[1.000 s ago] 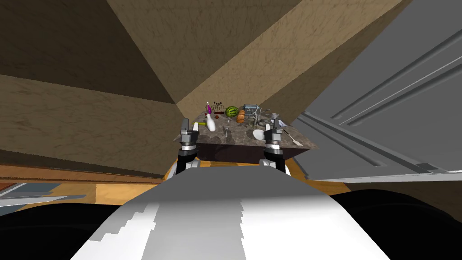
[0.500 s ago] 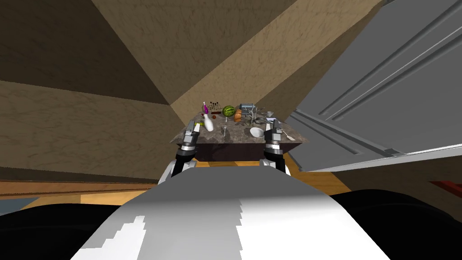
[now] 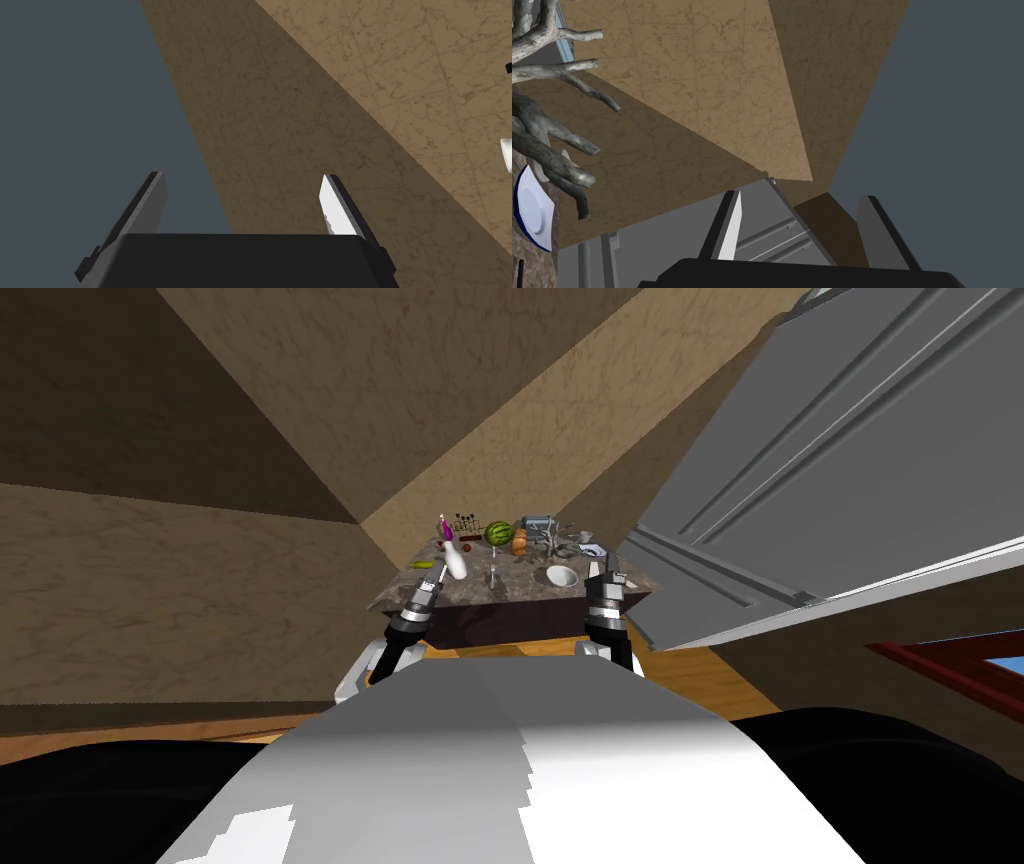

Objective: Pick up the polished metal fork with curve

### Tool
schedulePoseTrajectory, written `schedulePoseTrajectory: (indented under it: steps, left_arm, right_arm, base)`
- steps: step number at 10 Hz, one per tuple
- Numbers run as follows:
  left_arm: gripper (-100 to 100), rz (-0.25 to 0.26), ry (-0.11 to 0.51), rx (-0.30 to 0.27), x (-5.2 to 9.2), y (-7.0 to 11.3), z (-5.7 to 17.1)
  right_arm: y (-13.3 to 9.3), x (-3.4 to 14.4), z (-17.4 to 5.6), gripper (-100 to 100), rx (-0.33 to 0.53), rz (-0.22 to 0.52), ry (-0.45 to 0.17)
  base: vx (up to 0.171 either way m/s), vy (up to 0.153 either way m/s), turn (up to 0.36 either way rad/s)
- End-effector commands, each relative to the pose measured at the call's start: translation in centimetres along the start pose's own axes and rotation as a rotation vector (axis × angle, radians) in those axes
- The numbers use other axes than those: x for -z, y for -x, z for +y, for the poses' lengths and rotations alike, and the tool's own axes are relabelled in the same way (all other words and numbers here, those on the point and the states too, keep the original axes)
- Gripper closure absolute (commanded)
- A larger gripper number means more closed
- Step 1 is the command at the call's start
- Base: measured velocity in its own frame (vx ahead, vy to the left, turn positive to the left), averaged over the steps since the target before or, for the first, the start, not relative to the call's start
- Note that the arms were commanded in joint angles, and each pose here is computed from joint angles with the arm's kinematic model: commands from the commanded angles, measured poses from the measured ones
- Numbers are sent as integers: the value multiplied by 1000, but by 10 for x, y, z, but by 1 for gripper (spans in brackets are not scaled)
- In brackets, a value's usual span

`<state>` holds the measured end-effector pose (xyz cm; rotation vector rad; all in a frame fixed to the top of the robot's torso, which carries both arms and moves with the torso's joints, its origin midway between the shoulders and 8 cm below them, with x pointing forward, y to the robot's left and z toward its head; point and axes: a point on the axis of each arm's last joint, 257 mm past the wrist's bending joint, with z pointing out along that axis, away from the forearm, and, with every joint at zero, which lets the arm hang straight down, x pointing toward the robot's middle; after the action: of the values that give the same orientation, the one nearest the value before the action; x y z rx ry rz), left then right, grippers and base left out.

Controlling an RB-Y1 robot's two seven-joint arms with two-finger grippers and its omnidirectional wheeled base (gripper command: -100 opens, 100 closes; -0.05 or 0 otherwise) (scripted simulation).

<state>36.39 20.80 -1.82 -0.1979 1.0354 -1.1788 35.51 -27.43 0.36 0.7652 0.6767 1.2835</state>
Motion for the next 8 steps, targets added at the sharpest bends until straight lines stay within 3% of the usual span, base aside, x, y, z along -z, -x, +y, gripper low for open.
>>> schedulePoseTrajectory:
  steps: [1,2,3,4,5,6,8]
  left_arm:
    - [-100,51,-2,-44,1,-4,3]
    - [-100,95,2,-105,3,-10,8]
    - [-100,123,-2,-119,4,-12,9]
    - [-100,169,0,-183,7,-17,15]
    - [-100,197,-5,-197,8,-19,16]
    - [-100,243,-3,-263,11,-24,23]
    - [-100,280,-10,-282,13,-26,24]
  right_arm:
    - [0,0,0,0,0,0,0]
    - [0,0,0,0,0,0,0]
    - [0,0,0,0,0,0,0]
    - [0,0,0,0,0,0,0]
    - [0,0,0,0,0,0,0]
    - [0,0,0,0,0,0,0]
    - [0,0,0,0,0,0,0]
  base:
    - [-39,26,-119]
    - [-51,22,-261]
    - [-45,27,-112]
    - [-45,22,-199]
    - [-40,25,-135]
    - [-46,23,-315]
    - [-30,19,-42]
